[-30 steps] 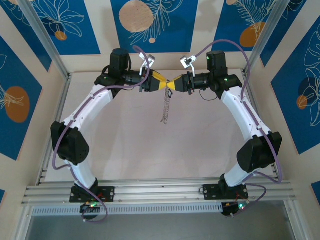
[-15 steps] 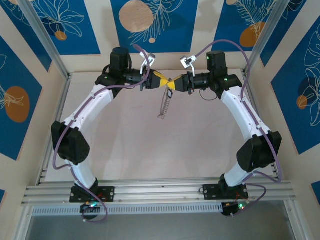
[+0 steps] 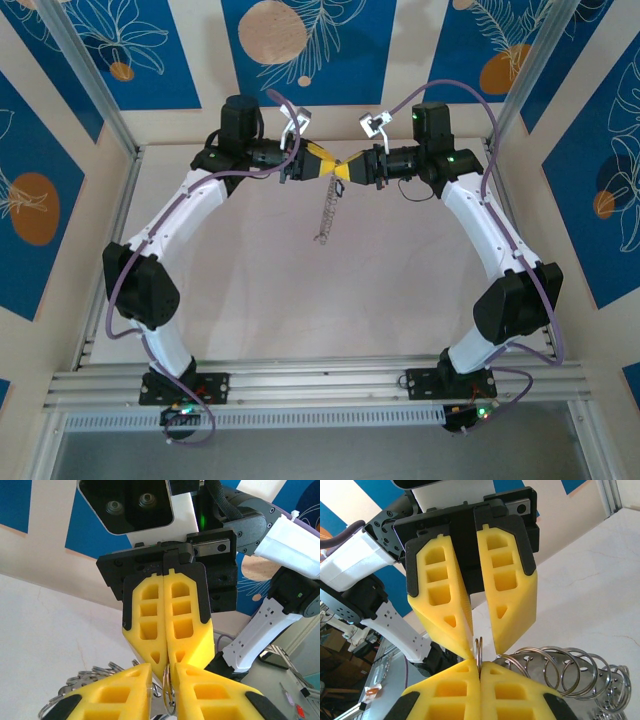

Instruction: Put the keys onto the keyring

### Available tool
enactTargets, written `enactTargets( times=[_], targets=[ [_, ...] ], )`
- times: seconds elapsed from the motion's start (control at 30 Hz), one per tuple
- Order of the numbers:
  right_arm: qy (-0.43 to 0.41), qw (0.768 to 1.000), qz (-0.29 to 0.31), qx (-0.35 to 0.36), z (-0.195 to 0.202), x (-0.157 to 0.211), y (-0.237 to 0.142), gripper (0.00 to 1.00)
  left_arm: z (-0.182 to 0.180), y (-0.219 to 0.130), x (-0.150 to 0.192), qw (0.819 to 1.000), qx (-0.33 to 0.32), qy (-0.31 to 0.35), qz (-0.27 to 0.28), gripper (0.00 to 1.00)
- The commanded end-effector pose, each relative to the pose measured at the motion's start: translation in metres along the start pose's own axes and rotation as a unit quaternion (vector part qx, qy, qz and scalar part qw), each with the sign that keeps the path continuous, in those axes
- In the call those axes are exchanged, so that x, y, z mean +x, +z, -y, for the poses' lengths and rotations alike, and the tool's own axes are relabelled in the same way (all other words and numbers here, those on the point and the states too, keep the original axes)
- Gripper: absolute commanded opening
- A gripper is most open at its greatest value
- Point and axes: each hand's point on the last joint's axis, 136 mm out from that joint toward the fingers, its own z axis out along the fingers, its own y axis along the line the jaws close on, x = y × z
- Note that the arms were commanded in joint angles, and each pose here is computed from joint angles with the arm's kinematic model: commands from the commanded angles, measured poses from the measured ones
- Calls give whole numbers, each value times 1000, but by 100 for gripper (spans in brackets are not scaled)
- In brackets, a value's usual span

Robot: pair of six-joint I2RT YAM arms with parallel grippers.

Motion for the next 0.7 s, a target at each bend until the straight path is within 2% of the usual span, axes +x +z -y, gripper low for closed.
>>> enactTargets(
  times=[0.0, 0.17, 0.3, 0.6, 0.67],
  targets=[
    [-17, 1000, 7, -10, -10, -7, -4, 0, 8, 4, 2, 1000, 22, 1, -8, 20],
    [-16, 1000, 9, -7, -8, -7, -6, 0, 6, 4, 4, 1000, 18, -2, -12, 33],
    [-14, 1000, 11, -6, -7, -7, -7, 0, 6, 4, 4, 1000, 17, 0, -12, 34],
    [-14, 1000, 10, -10, -7, -6, -7, 0, 5, 5, 1, 1000, 15, 2, -7, 17],
    [-13, 1000, 10, -11, -7, -5, -6, 0, 5, 6, -1, 1000, 15, 4, -4, 9]
  ],
)
